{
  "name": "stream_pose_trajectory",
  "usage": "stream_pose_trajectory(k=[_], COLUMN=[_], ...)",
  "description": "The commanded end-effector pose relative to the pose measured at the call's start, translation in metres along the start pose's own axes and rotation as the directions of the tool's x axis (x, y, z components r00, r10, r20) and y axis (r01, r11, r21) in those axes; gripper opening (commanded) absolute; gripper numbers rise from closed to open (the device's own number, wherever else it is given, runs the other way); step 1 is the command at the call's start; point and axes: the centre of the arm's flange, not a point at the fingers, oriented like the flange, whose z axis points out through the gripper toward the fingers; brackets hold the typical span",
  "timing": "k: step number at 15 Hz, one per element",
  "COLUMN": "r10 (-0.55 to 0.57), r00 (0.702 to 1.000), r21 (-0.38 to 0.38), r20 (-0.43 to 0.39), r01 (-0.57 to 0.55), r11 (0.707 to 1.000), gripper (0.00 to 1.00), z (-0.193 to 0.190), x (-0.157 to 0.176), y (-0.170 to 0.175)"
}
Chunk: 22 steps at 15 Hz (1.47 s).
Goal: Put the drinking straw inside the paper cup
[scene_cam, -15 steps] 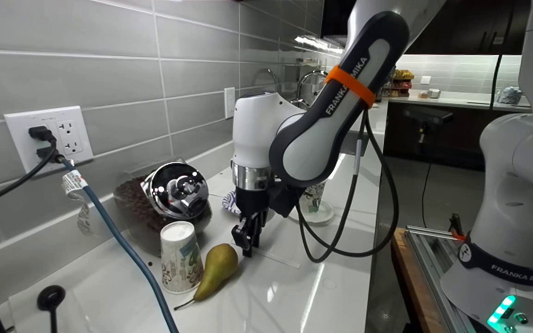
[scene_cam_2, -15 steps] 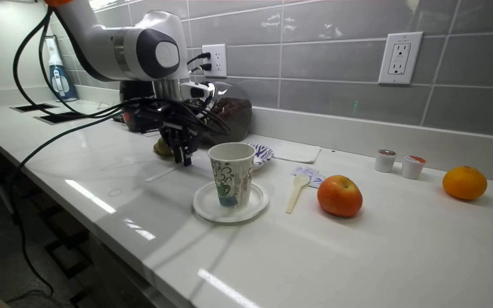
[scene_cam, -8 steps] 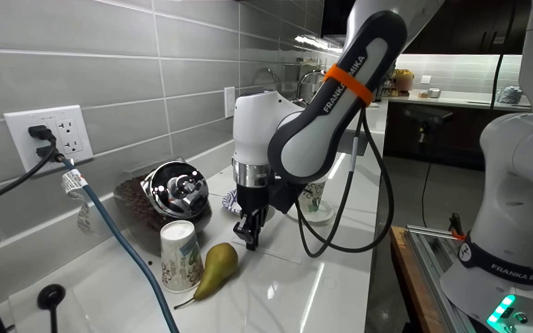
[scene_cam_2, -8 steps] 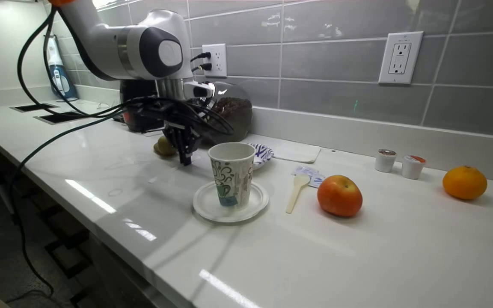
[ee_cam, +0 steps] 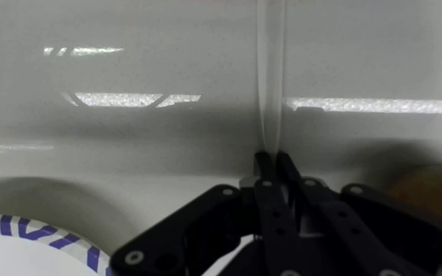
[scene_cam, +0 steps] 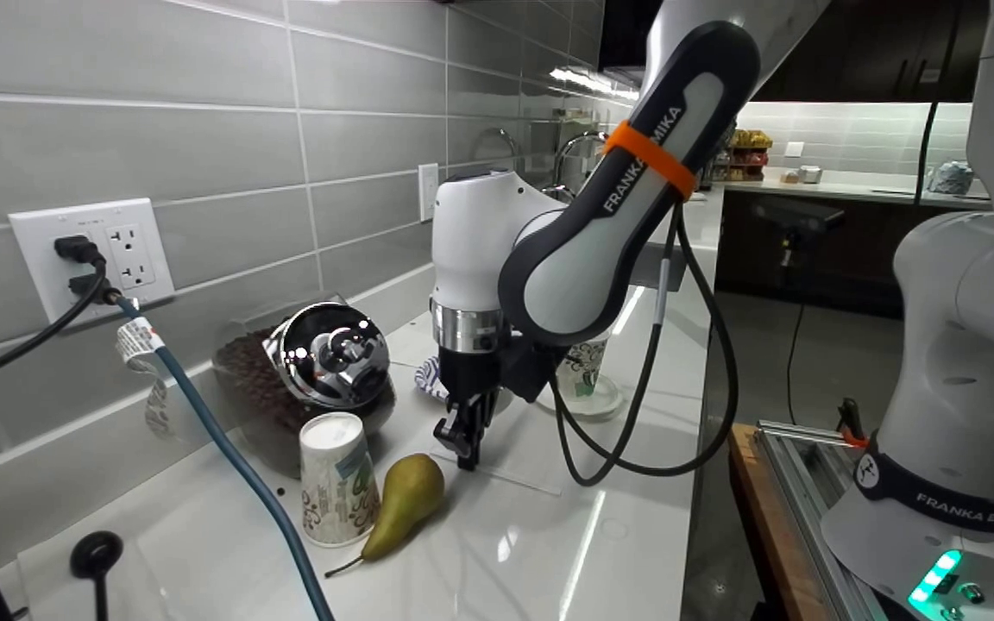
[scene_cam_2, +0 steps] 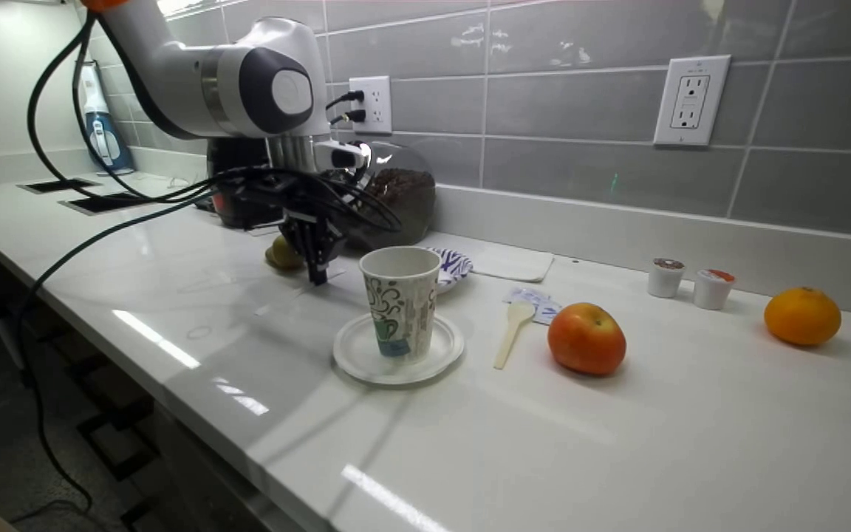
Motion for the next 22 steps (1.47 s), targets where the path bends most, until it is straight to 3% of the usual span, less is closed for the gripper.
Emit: stream_pose_trajectory(k=[1,6,13,18,22], r10=[-0.014,0.012,0.087,0.105,0.131], r00=[1.000,0.999,0.980,0.937,0.867], r21=[-0.009,-0.022,-0.062,-0.120,-0.143], r20=[0.000,-0.047,-0.176,-0.334,-0.480], r01=[0.014,-0.013,-0.100,-0.153,-0.225], r11=[1.000,1.000,0.993,0.981,0.964], gripper=[0.02,0.02,0.02,0.02,0.02], z=[-0.011,-0.041,-0.097,-0.151,-0.191], x=[-0.011,-0.039,-0.078,-0.106,-0.131], y=[-0.017,-0.022,0.006,0.032,0.059])
